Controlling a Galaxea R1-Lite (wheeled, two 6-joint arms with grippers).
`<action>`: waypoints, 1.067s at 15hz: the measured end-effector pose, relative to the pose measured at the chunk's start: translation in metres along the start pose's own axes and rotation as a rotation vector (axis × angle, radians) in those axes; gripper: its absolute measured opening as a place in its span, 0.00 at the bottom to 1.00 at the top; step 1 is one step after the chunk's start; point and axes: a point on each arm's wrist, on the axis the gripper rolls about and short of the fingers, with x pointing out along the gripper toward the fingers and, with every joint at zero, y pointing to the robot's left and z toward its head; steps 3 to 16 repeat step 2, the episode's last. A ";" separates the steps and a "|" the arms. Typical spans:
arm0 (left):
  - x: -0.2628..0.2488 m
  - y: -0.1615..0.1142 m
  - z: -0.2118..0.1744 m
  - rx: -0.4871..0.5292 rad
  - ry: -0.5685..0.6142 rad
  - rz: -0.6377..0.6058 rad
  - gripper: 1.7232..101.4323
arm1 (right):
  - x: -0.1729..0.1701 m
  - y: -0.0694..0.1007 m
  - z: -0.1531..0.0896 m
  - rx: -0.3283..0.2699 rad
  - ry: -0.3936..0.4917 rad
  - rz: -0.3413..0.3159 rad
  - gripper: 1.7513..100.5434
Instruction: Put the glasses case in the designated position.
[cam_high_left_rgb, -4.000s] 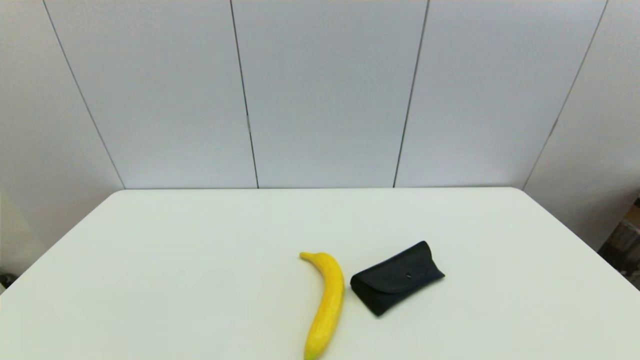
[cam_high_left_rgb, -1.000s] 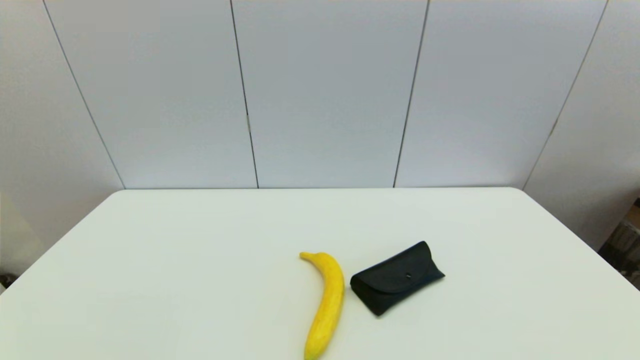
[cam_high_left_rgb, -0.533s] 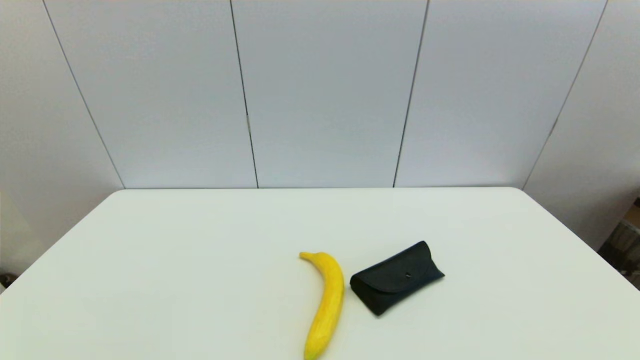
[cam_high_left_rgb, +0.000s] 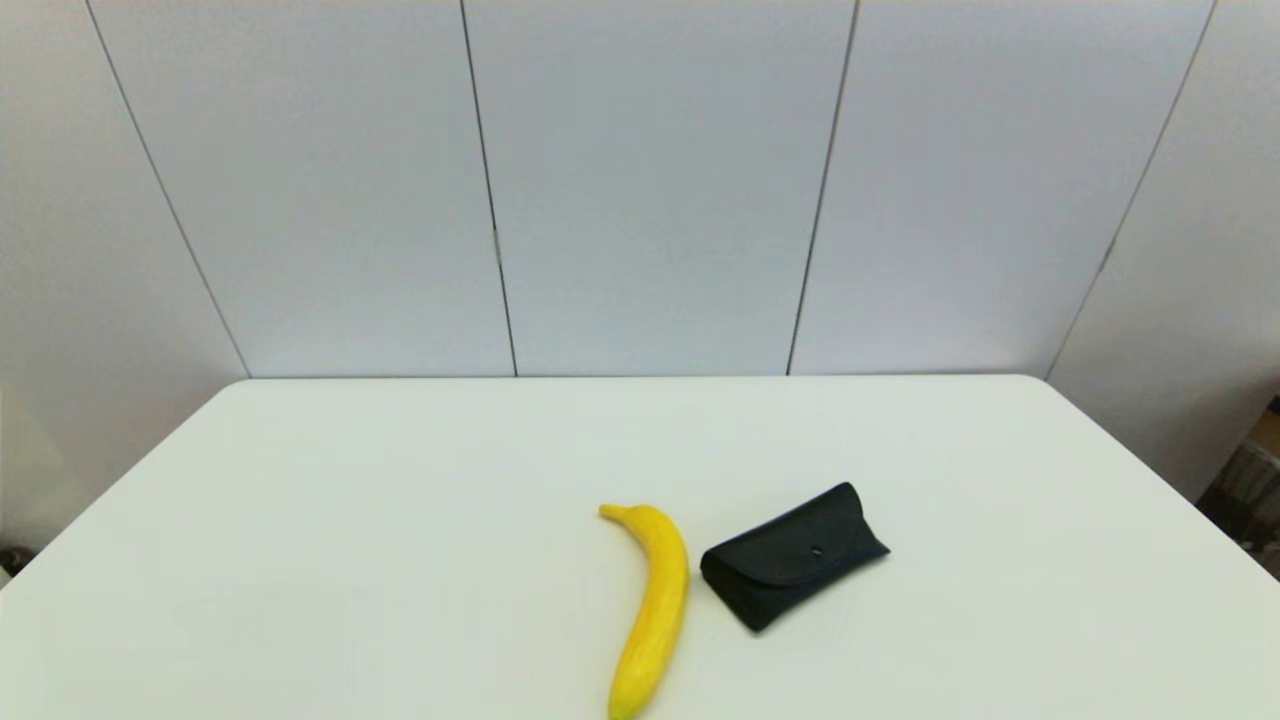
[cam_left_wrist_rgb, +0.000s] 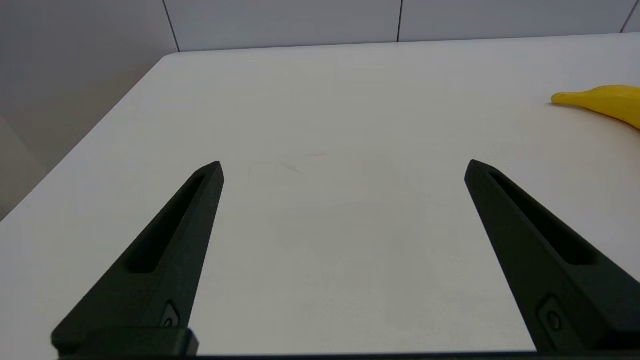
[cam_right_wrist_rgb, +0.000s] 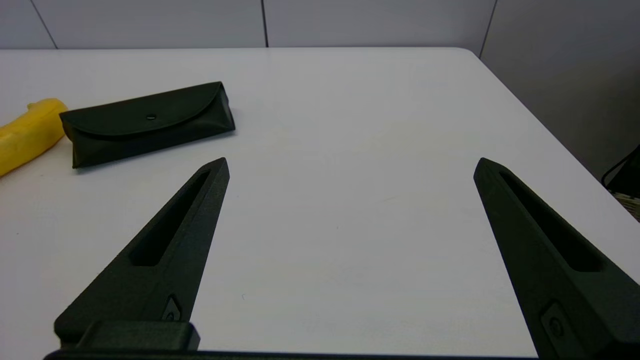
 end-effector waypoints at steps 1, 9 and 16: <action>0.000 0.000 0.000 0.000 0.000 0.000 0.96 | 0.000 0.000 0.000 0.000 0.000 0.000 0.97; 0.000 0.000 0.000 0.000 0.000 0.001 0.96 | 0.000 0.000 0.000 0.000 0.000 0.000 0.97; 0.000 0.000 0.000 0.000 0.000 0.001 0.96 | 0.000 0.000 0.000 0.000 0.000 0.000 0.97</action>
